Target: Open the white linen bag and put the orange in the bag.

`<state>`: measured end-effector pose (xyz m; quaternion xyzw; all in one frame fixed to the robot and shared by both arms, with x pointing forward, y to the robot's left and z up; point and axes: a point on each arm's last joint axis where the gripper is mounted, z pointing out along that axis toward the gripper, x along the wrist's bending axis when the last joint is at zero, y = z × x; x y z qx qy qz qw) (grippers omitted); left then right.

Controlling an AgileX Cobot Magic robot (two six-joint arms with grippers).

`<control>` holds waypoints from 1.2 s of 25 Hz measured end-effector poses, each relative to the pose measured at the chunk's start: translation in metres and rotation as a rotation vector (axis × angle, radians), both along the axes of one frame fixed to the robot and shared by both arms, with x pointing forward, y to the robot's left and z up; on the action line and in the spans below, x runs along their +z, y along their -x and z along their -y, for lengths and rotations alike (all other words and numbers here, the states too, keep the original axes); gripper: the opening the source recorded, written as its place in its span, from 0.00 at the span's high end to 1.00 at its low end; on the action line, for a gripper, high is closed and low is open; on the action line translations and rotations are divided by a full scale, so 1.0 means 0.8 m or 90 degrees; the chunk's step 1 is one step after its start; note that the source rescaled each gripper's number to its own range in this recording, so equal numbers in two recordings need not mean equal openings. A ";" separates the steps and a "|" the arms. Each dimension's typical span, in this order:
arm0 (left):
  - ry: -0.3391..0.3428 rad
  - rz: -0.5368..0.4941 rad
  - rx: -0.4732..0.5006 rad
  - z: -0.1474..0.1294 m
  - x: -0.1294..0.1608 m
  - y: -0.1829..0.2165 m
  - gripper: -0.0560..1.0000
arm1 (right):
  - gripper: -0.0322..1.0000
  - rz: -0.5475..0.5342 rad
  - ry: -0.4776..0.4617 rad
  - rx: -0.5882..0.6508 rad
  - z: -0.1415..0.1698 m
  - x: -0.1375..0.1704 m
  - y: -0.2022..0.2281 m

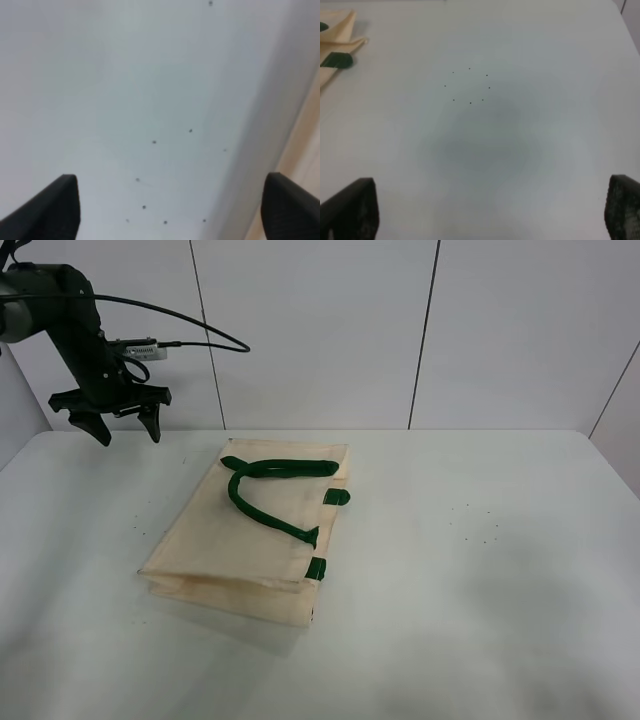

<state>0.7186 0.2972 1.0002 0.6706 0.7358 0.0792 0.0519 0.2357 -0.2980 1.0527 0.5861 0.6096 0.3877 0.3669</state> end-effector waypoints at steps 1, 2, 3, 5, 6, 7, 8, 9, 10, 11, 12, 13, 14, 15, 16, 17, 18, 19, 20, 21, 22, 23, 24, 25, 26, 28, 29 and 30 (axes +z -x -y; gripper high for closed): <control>0.000 -0.005 -0.003 0.000 0.000 0.004 0.03 | 0.00 0.000 0.000 0.000 0.000 0.000 0.000; 0.001 -0.011 -0.005 0.001 0.001 0.008 0.03 | 0.00 0.000 0.000 0.000 0.000 0.000 0.000; 0.001 -0.017 -0.006 0.001 0.002 0.014 0.03 | 0.00 0.000 0.000 0.000 0.000 0.000 0.000; 0.004 -0.019 -0.007 0.001 0.015 0.028 0.04 | 0.00 0.000 0.000 0.000 0.000 0.000 0.000; 0.003 -0.021 -0.007 0.001 0.021 0.036 0.04 | 0.00 0.000 0.000 0.000 0.000 0.000 0.000; 0.004 -0.024 -0.007 0.001 0.028 0.047 0.04 | 0.00 0.000 0.000 0.000 0.000 0.000 0.000; 0.005 -0.026 -0.007 0.001 0.036 0.059 0.04 | 0.00 0.000 0.000 0.000 0.000 0.000 0.000; 0.005 -0.029 -0.007 0.000 0.043 0.072 0.04 | 0.00 0.000 0.000 0.000 0.000 0.000 0.000; 0.005 -0.037 -0.007 0.000 0.046 0.086 0.04 | 0.00 0.000 0.000 0.000 0.000 0.000 0.000; 0.005 -0.034 -0.007 0.000 0.056 0.101 0.04 | 0.00 0.000 0.000 0.000 0.000 0.000 0.000; 0.005 -0.036 -0.007 -0.001 0.064 0.118 0.04 | 0.00 0.000 0.000 0.000 0.000 0.000 0.000; 0.005 -0.045 -0.007 -0.001 0.066 0.135 0.04 | 0.00 0.000 0.000 0.000 0.000 0.000 0.000; 0.005 -0.040 -0.007 -0.001 0.076 0.154 0.04 | 0.00 0.000 0.000 0.000 0.000 0.000 0.000; 0.005 -0.041 -0.007 -0.002 0.083 0.175 0.04 | 0.00 0.000 0.000 0.000 0.000 0.000 0.000; 0.005 -0.041 -0.007 -0.002 0.088 0.197 0.04 | 0.00 0.000 0.000 0.000 0.000 0.000 0.000; 0.005 -0.047 -0.007 -0.002 0.089 0.217 0.04 | 0.00 0.000 0.000 0.000 0.000 0.000 0.000; 0.005 -0.038 -0.007 -0.003 0.096 0.239 0.04 | 0.00 0.000 0.000 0.000 0.000 0.000 0.000; 0.004 -0.035 -0.007 -0.003 0.099 0.262 0.04 | 0.00 0.000 0.000 0.000 0.000 0.000 0.000; 0.003 -0.030 -0.007 -0.004 0.101 0.284 0.04 | 0.00 0.000 0.000 0.000 0.000 0.000 0.000; 0.003 -0.031 -0.007 -0.005 0.099 0.305 0.04 | 0.00 0.000 0.000 0.000 0.000 0.000 0.000; 0.003 -0.021 -0.008 -0.005 0.102 0.325 0.04 | 0.00 0.000 0.000 0.000 0.000 0.000 0.000; 0.002 -0.016 -0.008 -0.005 0.100 0.346 0.04 | 0.00 0.000 0.000 0.000 0.000 0.000 0.000; 0.002 -0.020 -0.010 -0.006 0.094 0.364 0.04 | 0.00 0.000 0.000 0.000 0.000 0.000 0.000; 0.001 -0.010 -0.013 -0.006 0.093 0.383 0.04 | 0.00 0.000 0.000 0.000 0.000 0.000 0.000; 0.000 -0.002 -0.015 -0.007 0.088 0.402 0.04 | 0.00 0.000 0.000 0.000 0.000 0.000 0.000; -0.001 0.021 -0.021 -0.007 0.074 0.435 0.04 | 0.00 0.000 0.000 0.000 0.000 0.000 0.000; -0.001 0.048 -0.023 -0.008 0.071 0.449 0.04 | 0.00 0.000 0.000 0.000 0.000 0.000 0.000; -0.001 0.071 -0.026 -0.008 0.064 0.464 0.04 | 0.00 0.000 0.000 0.000 0.000 0.000 0.000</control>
